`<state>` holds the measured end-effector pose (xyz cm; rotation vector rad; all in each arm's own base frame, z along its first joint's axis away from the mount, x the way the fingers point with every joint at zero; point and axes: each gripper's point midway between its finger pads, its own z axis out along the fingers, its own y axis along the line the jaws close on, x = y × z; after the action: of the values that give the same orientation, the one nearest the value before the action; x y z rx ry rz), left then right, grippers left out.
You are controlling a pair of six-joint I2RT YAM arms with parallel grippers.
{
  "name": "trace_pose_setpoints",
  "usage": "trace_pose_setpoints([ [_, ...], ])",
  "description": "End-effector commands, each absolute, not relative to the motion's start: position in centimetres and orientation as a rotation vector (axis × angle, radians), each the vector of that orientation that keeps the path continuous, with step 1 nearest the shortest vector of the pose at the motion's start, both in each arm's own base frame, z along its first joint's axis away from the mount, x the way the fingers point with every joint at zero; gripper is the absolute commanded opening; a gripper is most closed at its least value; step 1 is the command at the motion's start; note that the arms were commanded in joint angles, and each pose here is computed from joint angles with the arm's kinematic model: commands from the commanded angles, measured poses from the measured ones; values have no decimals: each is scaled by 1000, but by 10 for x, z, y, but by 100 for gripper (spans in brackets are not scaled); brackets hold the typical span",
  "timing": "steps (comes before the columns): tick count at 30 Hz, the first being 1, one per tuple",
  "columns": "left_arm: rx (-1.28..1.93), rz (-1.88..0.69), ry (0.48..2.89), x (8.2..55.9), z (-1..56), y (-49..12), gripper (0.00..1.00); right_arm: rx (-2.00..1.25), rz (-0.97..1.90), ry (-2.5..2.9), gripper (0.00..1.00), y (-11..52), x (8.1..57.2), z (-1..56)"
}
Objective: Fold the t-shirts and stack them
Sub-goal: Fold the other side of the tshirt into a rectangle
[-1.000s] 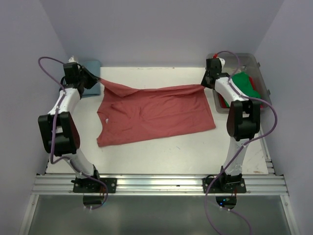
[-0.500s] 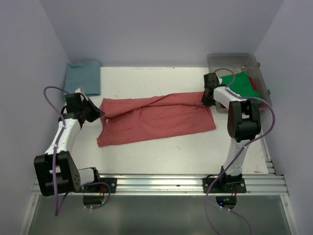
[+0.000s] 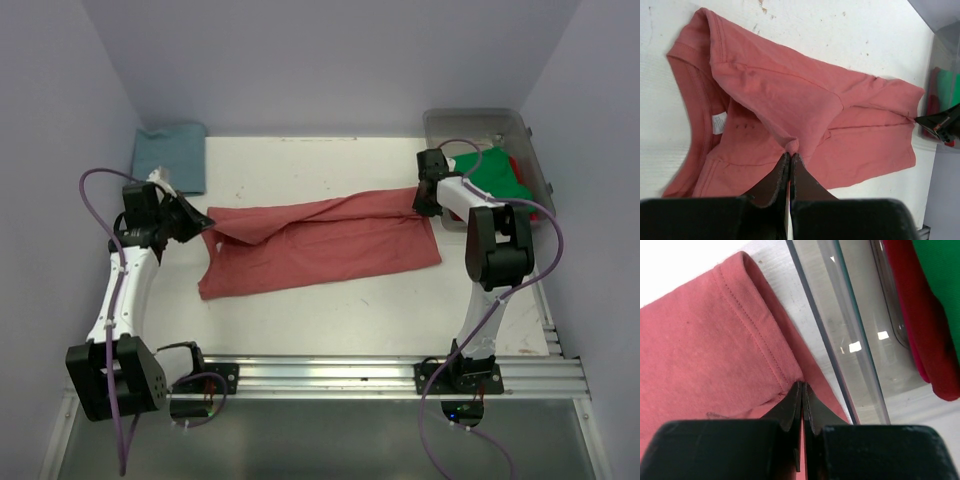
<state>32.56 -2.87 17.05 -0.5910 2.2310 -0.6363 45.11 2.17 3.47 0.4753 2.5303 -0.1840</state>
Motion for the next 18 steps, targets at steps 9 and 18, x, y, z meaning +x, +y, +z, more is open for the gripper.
trace_pose_setpoints([
  [9,-576,-616,2227,287,204,-32,0,507,-254,2428,0,5,451,76],
  [18,-626,-588,2363,271,149,-31,0,505,-275,2466,0,4,444,66],
])
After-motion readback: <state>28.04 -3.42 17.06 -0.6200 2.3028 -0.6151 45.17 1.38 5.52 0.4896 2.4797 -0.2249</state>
